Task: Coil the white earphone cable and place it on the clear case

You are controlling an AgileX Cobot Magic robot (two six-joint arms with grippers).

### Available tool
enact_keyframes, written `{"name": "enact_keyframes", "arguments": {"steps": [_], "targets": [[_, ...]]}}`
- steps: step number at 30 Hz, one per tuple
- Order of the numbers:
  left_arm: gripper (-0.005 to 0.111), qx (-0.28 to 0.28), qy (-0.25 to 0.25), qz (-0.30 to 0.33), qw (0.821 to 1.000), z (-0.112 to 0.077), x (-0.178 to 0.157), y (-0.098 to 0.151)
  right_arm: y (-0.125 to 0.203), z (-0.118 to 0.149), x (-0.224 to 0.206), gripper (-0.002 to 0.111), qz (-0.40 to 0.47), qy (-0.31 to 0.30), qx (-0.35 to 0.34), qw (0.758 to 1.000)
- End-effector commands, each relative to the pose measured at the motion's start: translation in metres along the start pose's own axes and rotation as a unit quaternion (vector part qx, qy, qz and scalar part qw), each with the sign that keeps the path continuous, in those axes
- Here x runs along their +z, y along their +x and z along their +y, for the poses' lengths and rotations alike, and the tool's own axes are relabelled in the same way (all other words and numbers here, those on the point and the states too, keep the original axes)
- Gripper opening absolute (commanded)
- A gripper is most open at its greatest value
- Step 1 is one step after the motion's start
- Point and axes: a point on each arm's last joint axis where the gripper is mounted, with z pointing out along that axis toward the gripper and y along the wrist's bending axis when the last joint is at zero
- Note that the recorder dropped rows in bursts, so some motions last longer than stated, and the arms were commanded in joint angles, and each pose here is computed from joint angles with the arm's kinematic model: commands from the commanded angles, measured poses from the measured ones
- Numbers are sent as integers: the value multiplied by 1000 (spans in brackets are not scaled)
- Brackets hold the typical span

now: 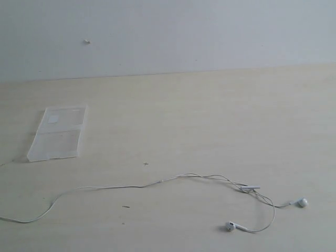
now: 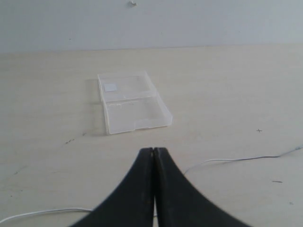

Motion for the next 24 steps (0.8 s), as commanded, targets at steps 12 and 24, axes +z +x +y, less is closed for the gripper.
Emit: {"name": "enact_keyframes", "arguments": {"steps": [12, 24], "targets": [[0, -1, -1, -5, 1000, 0, 0, -1, -60, 18, 4, 0, -52, -46, 9, 998], [0, -1, -1, -5, 1000, 0, 0, -1, -63, 60, 123, 0, 153, -200, -125, 960]]}}
